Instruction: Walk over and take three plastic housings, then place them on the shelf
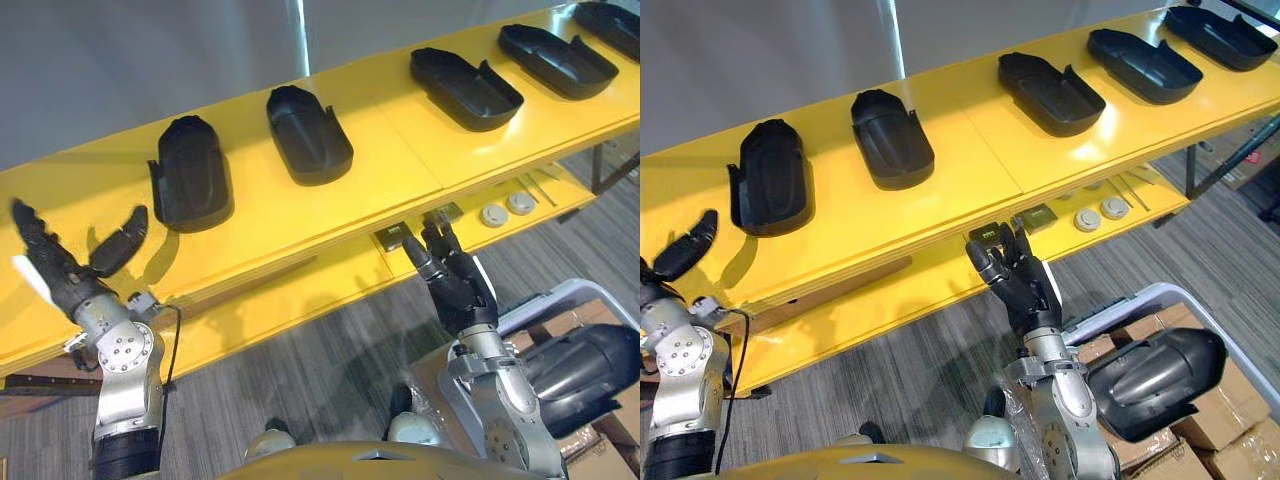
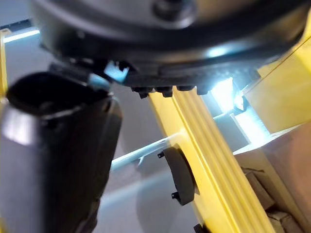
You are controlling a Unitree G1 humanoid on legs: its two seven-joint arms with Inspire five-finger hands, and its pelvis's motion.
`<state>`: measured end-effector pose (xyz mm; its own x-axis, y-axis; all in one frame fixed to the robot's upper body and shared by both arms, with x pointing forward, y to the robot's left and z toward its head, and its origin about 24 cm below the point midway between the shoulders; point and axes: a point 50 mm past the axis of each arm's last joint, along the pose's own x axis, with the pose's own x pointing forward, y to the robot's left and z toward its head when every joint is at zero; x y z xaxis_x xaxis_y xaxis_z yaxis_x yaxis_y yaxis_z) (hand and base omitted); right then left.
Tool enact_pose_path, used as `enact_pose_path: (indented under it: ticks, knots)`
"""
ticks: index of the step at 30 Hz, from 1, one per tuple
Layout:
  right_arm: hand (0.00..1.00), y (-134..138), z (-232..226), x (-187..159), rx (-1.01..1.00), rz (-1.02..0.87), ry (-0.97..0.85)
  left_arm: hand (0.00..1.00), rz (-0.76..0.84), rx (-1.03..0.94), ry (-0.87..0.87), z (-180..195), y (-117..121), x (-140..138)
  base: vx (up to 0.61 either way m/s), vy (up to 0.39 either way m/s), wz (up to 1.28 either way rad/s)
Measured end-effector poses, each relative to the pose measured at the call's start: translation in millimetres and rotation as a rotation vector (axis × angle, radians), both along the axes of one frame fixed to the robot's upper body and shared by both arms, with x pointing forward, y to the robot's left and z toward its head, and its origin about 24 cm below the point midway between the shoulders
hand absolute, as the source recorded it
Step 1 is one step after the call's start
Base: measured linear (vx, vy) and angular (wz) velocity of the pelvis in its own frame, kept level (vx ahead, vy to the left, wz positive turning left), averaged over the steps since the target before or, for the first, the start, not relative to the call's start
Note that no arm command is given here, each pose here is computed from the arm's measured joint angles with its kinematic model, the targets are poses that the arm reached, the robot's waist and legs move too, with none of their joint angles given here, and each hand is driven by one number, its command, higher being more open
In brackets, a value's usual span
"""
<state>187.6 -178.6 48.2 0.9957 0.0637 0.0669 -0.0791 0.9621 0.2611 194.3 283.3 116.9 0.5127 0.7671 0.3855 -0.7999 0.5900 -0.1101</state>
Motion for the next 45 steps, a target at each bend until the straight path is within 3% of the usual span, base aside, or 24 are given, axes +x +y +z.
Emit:
enact_pose_path:
  ticks: [3, 7, 12, 14, 18, 23, 27, 32, 40, 45]
  knots:
    - [1.0, 3.3, 5.0, 6.7, -0.007, -0.08, -0.02, 1.0, -0.087, 0.086, -0.237, 36.1, -23.2, -20.0, -0.01, -0.001, 0.01]
    - [1.0, 0.3, 10.7, 11.0, -0.033, -0.209, -0.038, 1.0, -0.451, 0.091, -0.412, 53.3, -68.2, -19.5, -0.04, -0.002, -0.16]
    - [1.0, -17.3, 18.0, 3.6, -0.061, -0.348, -0.053, 1.0, -0.786, -0.013, -0.441, 48.8, -105.2, -10.7, -0.04, 0.017, -0.83]
    - [1.0, -39.8, 19.9, -11.7, -0.093, -0.465, -0.044, 1.0, -0.908, -0.081, -0.42, 40.8, -119.8, -4.5, -0.01, 0.006, -1.07]
    - [1.0, -83.2, 24.1, -43.5, -0.183, -0.666, -0.054, 1.0, -0.928, -0.137, -0.348, 27.9, -128.5, 11.1, -0.03, 0.01, -1.17]
    - [1.0, -107.8, 27.1, -76.2, -0.155, -0.789, -0.083, 1.0, -0.857, -0.18, -0.355, 31.2, -127.9, 27.1, -0.07, -0.029, -0.72]
    - [1.0, -86.5, 32.2, -55.7, -0.042, -0.609, -0.207, 1.0, -0.773, -0.155, -0.301, 33.0, -117.5, 27.1, -0.17, -0.014, -0.78]
    - [1.0, -51.2, 31.0, -17.8, 0.016, -0.401, -0.238, 1.0, -0.748, -0.071, -0.213, 23.3, -97.8, 12.6, -0.17, 0.082, -0.13]
    - [1.0, -39.0, -3.7, -39.7, 0.139, -0.469, -0.053, 1.0, -0.787, -0.07, -0.163, 10.7, -90.2, -7.1, -0.08, 0.068, 0.1]
    - [1.0, -34.0, 12.0, -4.9, 0.253, -0.395, -0.197, 1.0, -0.815, 0.019, -0.149, 18.3, -83.0, -4.7, -0.23, 0.004, -0.78]
